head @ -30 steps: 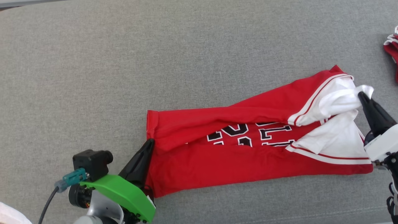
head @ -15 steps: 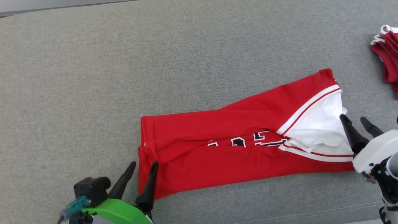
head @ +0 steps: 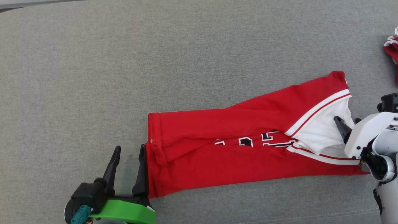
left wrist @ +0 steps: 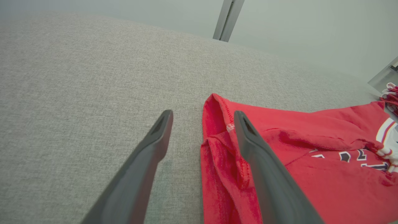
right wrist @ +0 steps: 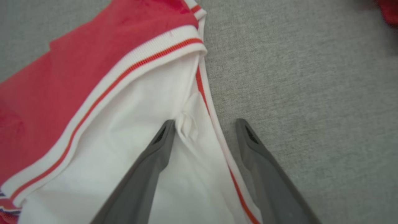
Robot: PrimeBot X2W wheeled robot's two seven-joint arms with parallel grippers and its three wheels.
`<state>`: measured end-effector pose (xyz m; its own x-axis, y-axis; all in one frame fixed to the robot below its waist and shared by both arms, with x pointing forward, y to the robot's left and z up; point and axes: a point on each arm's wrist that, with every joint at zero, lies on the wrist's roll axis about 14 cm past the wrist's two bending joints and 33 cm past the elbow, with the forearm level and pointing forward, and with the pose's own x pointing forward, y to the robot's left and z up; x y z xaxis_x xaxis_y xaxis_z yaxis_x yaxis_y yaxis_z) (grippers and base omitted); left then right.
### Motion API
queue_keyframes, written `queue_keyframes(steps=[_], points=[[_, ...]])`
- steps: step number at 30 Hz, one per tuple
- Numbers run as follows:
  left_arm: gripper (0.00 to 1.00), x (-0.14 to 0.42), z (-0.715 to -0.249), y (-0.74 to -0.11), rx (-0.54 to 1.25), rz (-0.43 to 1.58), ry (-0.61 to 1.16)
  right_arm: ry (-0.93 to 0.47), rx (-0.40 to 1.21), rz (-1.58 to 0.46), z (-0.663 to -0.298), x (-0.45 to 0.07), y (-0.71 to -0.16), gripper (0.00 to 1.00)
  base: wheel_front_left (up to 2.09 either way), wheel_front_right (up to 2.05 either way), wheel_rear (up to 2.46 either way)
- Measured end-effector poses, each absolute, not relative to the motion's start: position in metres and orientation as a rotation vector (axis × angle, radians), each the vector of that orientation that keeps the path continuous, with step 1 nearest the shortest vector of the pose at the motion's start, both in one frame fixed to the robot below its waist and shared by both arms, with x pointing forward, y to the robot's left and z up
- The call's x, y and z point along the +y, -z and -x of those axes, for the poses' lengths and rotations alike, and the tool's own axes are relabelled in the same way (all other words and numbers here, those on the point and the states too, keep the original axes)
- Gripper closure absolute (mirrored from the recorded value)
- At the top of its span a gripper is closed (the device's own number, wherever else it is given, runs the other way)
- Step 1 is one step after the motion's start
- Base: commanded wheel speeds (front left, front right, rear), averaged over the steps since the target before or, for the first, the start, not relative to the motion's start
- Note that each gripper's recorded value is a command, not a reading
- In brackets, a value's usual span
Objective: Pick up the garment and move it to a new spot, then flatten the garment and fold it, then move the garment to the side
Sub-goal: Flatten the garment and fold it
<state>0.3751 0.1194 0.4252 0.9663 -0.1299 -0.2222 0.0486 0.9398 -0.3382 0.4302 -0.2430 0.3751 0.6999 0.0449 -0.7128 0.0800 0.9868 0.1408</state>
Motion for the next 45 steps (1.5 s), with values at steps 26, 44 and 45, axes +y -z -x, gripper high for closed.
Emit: queue_keyframes(steps=[26,44,45], points=[[0.0,0.151,-0.343,-0.446,0.128,0.358,-0.013,0.049,0.43,-0.19,-0.461,-0.305,-0.532,1.0,0.0,0.0,0.0],[0.0,0.15,-0.337,-0.436,0.161,0.353,-0.019,-0.408,0.617,-0.327,-0.408,-0.071,-0.436,1.0,0.0,0.0,0.0],[0.0,0.15,-0.337,-0.436,0.162,0.349,-0.017,-0.407,0.615,-0.333,-0.408,-0.069,-0.434,1.0,0.0,0.0,0.0]])
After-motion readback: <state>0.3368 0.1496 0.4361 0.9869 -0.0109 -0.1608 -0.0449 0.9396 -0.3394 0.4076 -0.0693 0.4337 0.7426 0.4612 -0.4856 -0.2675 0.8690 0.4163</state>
